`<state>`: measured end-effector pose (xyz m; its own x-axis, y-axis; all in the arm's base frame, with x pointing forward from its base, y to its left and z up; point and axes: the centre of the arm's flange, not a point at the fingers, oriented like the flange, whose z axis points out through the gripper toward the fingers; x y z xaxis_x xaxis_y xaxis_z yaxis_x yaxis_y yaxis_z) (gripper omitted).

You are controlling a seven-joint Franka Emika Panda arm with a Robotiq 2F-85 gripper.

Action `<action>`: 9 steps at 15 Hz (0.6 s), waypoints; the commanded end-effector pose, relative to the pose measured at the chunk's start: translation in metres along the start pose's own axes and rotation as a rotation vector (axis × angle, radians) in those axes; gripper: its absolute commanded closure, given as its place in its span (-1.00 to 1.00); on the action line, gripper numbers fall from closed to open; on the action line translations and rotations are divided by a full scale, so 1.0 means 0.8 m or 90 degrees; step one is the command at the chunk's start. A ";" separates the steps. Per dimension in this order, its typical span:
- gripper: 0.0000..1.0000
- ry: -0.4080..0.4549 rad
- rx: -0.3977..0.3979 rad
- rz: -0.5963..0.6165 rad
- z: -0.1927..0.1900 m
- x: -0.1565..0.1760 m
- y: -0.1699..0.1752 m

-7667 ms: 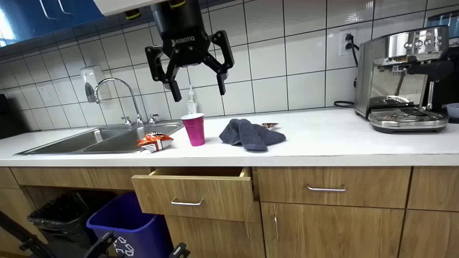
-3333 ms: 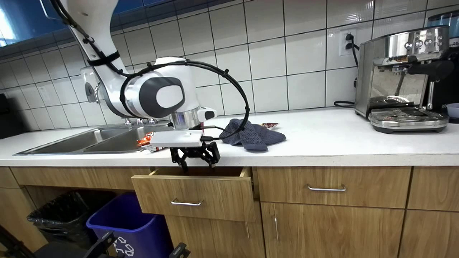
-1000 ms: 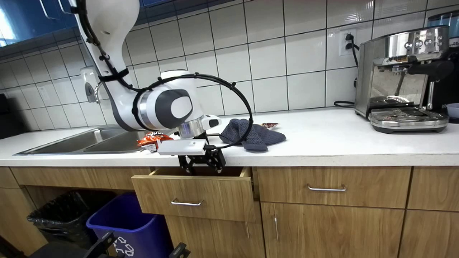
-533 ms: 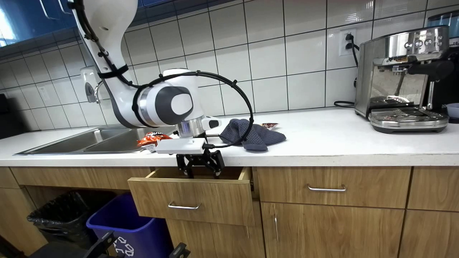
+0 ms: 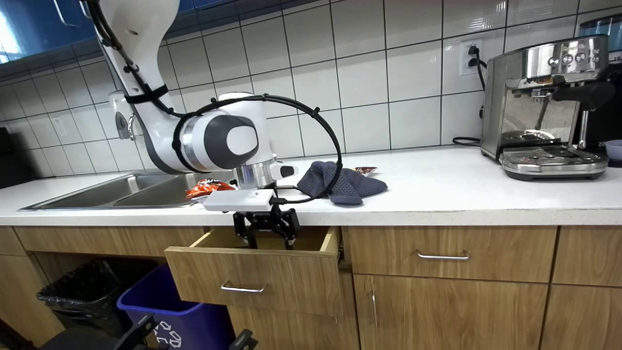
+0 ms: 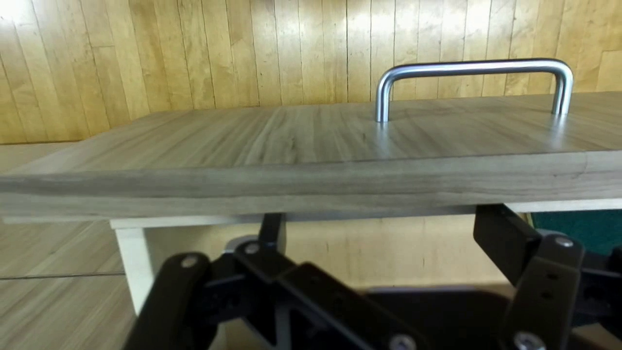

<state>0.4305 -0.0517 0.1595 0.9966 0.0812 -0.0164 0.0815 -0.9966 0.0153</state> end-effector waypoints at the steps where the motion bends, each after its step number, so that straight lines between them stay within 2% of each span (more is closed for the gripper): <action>1: -1.00 -0.042 -0.001 -0.005 -0.010 -0.049 -0.004; 9: -1.00 -0.082 0.001 -0.030 -0.012 -0.096 -0.012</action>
<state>0.3810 -0.0515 0.1592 0.9893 0.1138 -0.0915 0.1155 -0.9932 0.0134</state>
